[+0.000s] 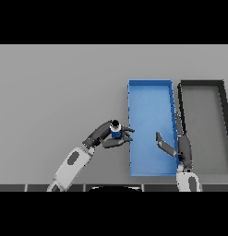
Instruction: Pick up the blue pipe and place it into the blue bin.
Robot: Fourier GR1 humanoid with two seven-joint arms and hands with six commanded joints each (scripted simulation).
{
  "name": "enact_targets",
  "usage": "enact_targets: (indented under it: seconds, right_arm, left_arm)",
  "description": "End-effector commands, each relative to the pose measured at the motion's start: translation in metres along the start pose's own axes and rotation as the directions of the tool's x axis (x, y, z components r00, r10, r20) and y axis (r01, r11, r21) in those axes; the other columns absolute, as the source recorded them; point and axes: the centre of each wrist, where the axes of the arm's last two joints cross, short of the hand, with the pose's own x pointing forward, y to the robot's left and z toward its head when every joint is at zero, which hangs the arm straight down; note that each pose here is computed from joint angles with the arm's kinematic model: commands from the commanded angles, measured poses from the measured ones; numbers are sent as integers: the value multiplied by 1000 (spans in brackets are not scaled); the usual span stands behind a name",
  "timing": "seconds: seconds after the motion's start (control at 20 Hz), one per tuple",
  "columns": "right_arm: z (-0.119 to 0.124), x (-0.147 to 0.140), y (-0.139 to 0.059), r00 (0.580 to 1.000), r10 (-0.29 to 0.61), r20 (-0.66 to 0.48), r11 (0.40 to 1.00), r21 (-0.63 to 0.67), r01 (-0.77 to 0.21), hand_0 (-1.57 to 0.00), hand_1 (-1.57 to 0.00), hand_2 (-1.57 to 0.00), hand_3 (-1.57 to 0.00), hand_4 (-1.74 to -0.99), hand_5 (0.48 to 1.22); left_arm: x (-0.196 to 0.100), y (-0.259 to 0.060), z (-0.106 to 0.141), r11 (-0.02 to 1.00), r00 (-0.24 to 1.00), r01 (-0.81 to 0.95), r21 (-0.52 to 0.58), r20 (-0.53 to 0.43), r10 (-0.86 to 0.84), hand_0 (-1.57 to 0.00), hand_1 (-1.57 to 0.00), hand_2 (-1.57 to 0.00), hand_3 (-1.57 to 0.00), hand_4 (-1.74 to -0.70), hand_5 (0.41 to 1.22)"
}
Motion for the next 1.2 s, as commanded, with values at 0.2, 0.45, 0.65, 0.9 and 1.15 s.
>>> enact_targets:
  seconds: [0.2, 0.45, 0.65, 0.9, 1.15]
  right_arm:
    - [16, 21, -2, 998, -41, 56, 998, -38, 43, 1, -2, -41, 1, -1195, 648]
    - [-2, 67, -22, 957, -277, 89, 935, 255, 247, 1, -23, -118, -1, -1224, 600]
    - [-24, 107, -24, 962, -260, 85, 873, 447, 196, 1, -9, -104, 0, -1255, 560]
    - [-48, 147, -4, 967, -196, 160, 801, 595, 63, 1, -2, -53, 1, -1296, 556]
    - [-61, 175, 18, 955, -220, 197, 708, 706, 18, 1, 0, -45, 1, -1282, 555]
  left_arm:
    - [-1, -2, -1, 1000, 1000, -5, -18, 13, 5, -1571, -1571, -1571, -1571, -1467, 1221]
    - [4, -3, -4, 1000, 1000, -2, -21, 25, 3, -1571, -1571, -1571, -1571, -1467, 1221]
    - [4, -1, 3, 1000, 1000, 1, -28, 14, -1, -1571, -1571, -1571, -1571, -1467, 1221]
    - [7, 2, -1, 999, 1000, 26, -29, -2, -26, -1571, -1571, -1571, -1571, -1467, 1221]
    - [4, 6, -2, 999, 1000, 18, -39, 21, -17, -1571, -1571, -1571, -1571, -1466, 1221]
